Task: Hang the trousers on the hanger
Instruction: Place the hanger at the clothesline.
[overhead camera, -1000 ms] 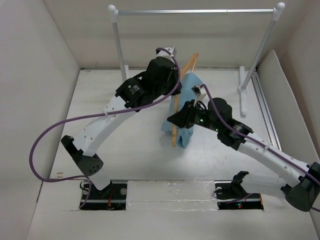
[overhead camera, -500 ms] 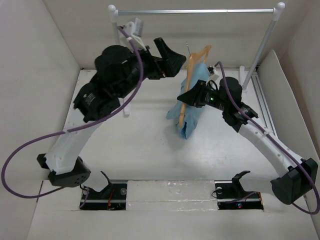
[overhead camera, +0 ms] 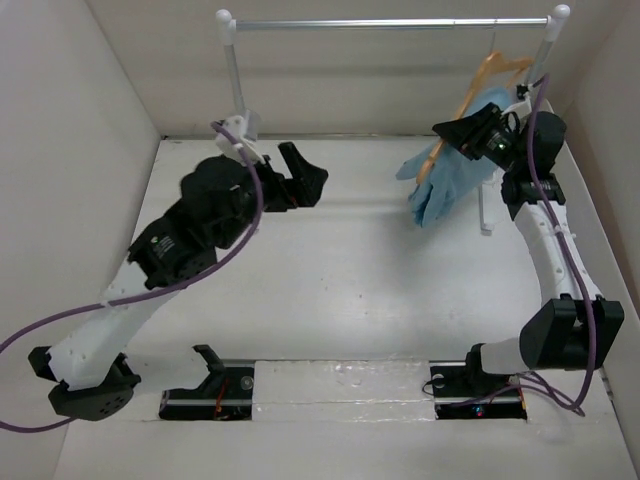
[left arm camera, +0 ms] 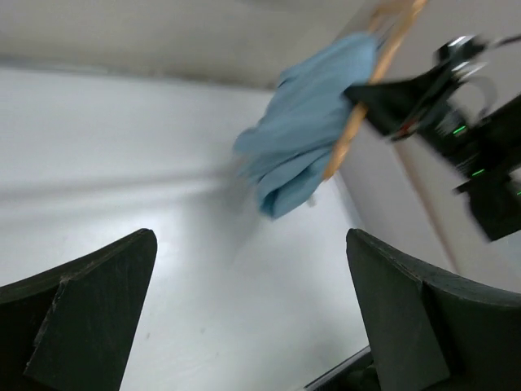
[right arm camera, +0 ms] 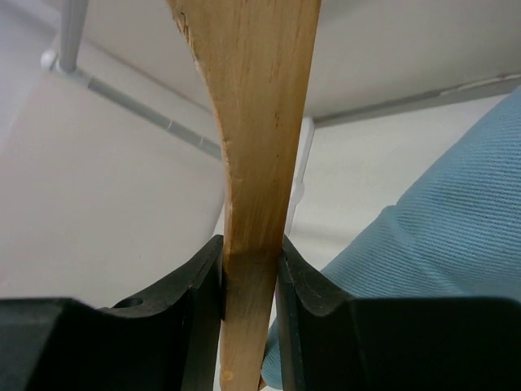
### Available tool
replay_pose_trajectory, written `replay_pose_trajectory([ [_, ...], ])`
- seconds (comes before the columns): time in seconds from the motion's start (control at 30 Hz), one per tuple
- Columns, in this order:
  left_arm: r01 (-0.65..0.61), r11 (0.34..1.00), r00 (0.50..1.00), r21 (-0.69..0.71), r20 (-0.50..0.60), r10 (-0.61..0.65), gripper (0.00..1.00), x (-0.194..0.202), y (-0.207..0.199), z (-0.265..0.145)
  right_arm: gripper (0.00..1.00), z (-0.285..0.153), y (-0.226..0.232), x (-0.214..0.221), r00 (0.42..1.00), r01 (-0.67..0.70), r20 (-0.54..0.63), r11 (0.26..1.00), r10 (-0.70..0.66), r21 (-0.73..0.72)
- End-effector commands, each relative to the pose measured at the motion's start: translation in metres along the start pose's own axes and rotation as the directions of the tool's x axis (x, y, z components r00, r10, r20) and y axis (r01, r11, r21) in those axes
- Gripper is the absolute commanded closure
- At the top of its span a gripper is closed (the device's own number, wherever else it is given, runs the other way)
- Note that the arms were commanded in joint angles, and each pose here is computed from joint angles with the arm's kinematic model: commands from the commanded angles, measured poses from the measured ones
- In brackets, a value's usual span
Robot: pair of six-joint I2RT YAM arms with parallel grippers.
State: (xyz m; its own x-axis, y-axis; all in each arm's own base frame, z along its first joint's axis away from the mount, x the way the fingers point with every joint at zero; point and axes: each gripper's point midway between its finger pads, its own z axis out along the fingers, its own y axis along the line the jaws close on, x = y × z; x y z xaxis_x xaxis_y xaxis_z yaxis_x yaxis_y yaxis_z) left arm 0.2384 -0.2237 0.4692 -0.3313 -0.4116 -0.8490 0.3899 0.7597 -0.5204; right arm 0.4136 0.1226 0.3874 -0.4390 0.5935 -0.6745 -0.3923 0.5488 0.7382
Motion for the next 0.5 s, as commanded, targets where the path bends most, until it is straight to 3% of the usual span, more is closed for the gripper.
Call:
replay_pose_trajectory([
  [0.0,0.003,0.998,0.998,-0.062,-0.064,-0.007,0.01,0.036,0.021,0.011,1.00,-0.029,0.094,-0.080,0.934,0.311,0.255,0.923,-0.252,-0.228],
  [0.47,0.011,0.995,0.988,-0.097,-0.152,-0.026,0.01,0.078,0.041,0.013,1.00,-0.002,0.037,-0.140,0.952,0.200,0.282,0.943,-0.123,-0.265],
])
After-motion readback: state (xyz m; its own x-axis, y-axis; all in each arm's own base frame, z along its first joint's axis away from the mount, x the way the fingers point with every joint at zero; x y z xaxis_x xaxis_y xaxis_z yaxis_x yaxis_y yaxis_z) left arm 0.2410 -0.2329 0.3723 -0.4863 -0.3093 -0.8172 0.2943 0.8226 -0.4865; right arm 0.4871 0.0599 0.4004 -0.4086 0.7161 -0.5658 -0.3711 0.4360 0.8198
